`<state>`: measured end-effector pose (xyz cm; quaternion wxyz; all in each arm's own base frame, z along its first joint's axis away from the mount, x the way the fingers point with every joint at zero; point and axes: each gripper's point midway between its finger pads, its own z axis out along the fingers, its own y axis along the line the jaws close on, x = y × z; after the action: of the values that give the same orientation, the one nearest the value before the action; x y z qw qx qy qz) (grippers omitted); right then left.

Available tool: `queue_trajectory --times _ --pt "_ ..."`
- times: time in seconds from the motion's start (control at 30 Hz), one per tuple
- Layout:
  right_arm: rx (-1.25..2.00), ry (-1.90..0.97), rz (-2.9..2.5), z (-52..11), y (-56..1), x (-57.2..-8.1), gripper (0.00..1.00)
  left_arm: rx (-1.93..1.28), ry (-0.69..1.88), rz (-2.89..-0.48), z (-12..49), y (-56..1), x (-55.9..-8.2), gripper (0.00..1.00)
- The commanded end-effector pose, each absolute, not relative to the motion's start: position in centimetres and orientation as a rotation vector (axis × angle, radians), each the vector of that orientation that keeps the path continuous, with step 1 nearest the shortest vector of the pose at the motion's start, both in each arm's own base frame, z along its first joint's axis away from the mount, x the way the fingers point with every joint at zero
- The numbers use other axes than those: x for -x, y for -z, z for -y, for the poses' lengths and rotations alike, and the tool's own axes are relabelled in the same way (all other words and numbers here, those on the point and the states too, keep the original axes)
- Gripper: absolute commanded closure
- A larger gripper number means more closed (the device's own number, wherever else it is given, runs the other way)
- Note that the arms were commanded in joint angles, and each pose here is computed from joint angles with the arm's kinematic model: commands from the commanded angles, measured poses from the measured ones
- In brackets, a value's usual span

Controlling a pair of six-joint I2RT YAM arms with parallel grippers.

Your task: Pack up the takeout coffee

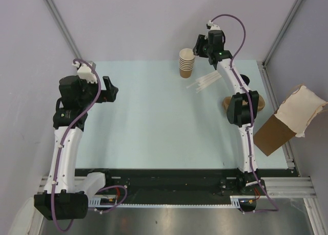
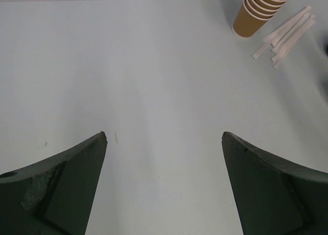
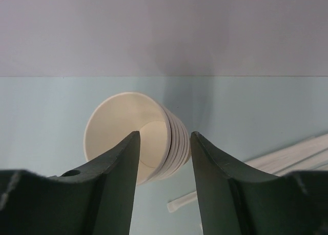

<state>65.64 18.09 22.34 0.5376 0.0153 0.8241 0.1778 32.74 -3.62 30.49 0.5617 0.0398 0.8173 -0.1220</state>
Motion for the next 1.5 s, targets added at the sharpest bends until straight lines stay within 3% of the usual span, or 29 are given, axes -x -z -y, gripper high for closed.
queue_trajectory --times 0.0,0.87,1.27,1.47 --pt "-0.048 -0.408 -1.844 -18.7 -25.5 -66.8 0.53 -0.109 0.298 -1.904 4.0 -30.6 -33.0 0.0" --pt "-0.075 -0.366 -1.883 -18.6 -22.4 -67.6 0.61 -0.107 0.35 -1.866 4.7 -31.7 -33.2 0.01" --pt "-0.082 -0.397 -1.873 -19.0 -23.4 -67.3 0.95 -0.103 0.352 -1.867 4.7 -31.4 -33.3 0.0" --pt "-0.079 -0.413 -1.848 -19.1 -25.2 -67.0 1.0 -0.098 0.354 -1.87 4.6 -31.2 -33.2 0.0"
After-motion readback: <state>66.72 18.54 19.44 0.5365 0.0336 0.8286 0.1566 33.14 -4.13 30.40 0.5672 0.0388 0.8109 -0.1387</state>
